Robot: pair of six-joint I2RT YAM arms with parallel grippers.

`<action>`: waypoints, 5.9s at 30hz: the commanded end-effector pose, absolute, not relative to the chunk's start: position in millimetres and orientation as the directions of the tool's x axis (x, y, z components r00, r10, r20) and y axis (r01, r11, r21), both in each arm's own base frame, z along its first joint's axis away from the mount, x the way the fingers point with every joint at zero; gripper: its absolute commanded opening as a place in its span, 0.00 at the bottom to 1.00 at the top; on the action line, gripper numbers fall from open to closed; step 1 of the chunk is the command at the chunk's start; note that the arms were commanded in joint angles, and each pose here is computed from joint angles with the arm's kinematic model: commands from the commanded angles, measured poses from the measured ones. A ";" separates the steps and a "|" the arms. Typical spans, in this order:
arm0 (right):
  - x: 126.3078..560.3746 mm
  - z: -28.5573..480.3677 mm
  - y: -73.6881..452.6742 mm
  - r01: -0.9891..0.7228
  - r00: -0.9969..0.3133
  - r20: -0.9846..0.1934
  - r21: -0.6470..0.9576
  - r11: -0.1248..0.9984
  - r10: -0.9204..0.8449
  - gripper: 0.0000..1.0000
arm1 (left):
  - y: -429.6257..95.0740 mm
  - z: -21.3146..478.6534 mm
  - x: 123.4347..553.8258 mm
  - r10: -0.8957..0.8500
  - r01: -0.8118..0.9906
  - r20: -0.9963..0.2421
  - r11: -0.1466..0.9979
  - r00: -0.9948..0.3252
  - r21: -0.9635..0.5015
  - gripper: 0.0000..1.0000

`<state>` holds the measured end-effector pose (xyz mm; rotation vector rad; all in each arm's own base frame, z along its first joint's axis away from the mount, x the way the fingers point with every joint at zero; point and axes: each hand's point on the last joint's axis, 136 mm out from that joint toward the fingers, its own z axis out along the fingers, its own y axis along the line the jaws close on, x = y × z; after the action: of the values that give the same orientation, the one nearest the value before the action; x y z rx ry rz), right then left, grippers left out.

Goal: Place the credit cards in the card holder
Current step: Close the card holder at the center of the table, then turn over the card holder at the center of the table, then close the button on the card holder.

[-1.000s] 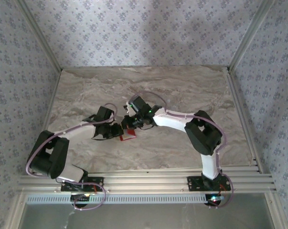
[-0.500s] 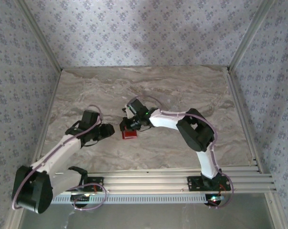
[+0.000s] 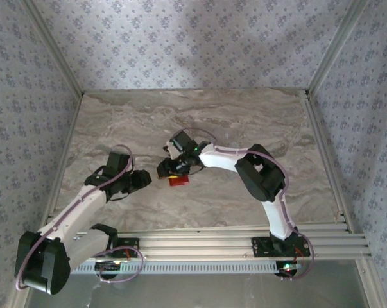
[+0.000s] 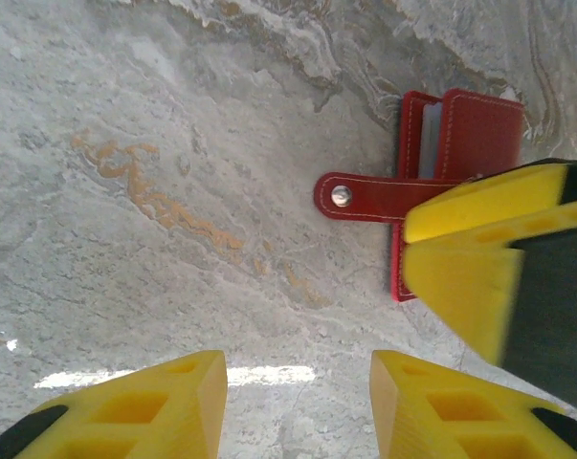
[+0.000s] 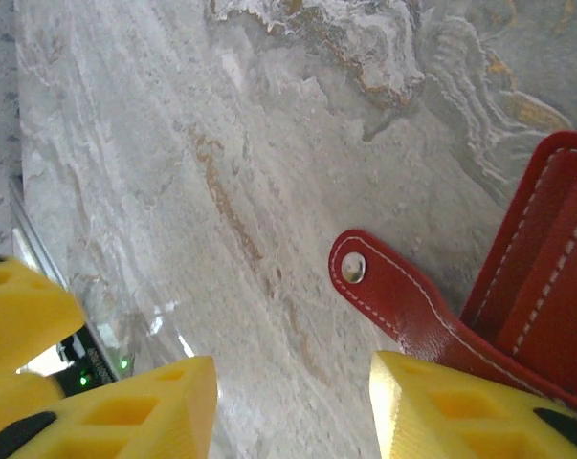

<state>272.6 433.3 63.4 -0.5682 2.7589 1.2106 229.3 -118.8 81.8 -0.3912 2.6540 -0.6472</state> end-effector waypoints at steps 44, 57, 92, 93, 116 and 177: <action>287.9 53.5 335.7 -0.306 -0.950 -0.182 0.686 0.660 -0.252 0.53 | -183.1 8.3 272.9 -0.080 -0.049 -0.134 0.974 -0.988 -0.222 0.29; 288.8 56.5 374.4 -0.314 -0.944 -0.180 0.752 0.580 -0.278 0.55 | -176.7 -7.9 265.2 -0.095 -0.068 -0.101 0.968 -0.990 -0.242 0.28; 260.3 101.4 230.5 -0.302 -0.852 -0.249 -0.482 0.822 -0.460 0.00 | -94.9 55.6 268.5 -0.358 -0.275 -0.347 0.924 -0.867 -0.266 0.69; 260.7 95.5 236.7 -0.313 -0.850 -0.240 -0.486 0.816 -0.469 0.01 | -93.2 55.2 268.2 -0.364 -0.281 -0.345 0.921 -0.865 -0.268 0.69; 259.5 72.6 391.6 -0.514 -0.829 -0.301 0.080 0.854 -0.471 0.55 | -72.8 54.4 265.0 -0.511 -0.380 -0.291 0.832 -0.809 -0.405 0.74; 319.2 75.9 303.2 -0.450 -0.880 -0.368 0.449 0.772 -0.299 0.36 | -231.0 14.0 289.6 -0.076 0.010 -0.200 0.917 -0.977 -0.399 0.68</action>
<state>313.2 299.5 72.3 -0.5700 2.7051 0.7679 296.7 -219.5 28.7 -0.0972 2.8265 -0.5683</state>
